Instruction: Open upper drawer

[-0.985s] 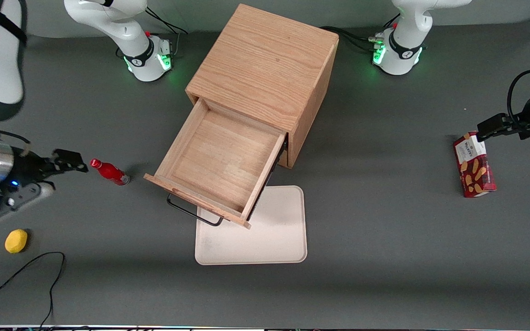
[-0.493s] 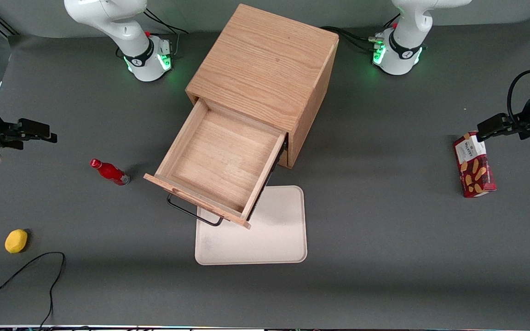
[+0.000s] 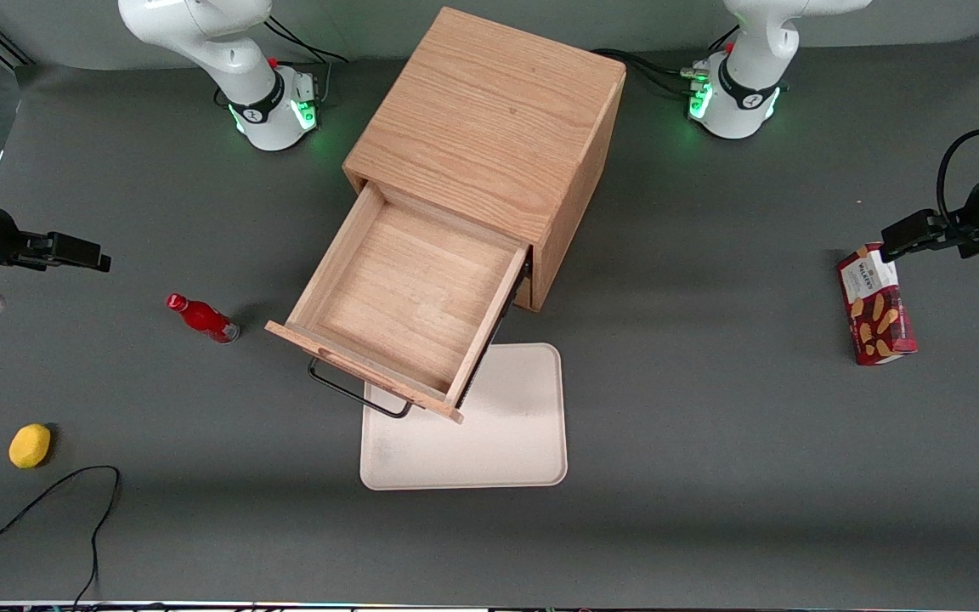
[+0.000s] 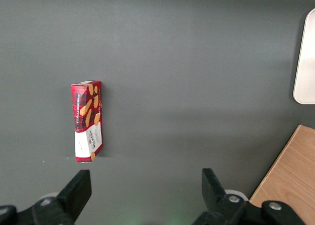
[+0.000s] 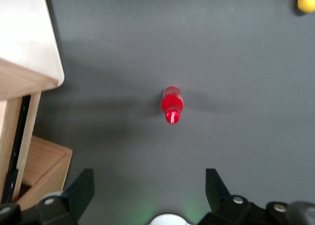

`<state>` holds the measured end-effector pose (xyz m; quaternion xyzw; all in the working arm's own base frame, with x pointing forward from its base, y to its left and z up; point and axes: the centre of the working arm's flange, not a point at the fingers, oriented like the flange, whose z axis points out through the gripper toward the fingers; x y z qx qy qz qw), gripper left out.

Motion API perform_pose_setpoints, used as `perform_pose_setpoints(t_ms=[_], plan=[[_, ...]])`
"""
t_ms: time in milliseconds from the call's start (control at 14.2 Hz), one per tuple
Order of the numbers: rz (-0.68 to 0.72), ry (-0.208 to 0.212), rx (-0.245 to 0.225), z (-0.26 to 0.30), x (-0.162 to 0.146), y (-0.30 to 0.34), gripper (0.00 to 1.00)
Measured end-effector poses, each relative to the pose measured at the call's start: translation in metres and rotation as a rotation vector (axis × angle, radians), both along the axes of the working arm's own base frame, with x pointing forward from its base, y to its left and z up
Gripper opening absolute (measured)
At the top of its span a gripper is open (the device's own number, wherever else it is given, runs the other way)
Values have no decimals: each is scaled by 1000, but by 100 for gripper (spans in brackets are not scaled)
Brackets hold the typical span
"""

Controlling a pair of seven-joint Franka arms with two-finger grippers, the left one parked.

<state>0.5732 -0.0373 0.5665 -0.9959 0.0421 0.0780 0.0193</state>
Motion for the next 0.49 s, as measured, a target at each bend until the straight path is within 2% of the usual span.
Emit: perform_pose_setpoints(t_ms=[281, 493], plan=[[12, -63, 1, 0, 0, 10, 100], [16, -87, 11, 8, -10, 6, 100]])
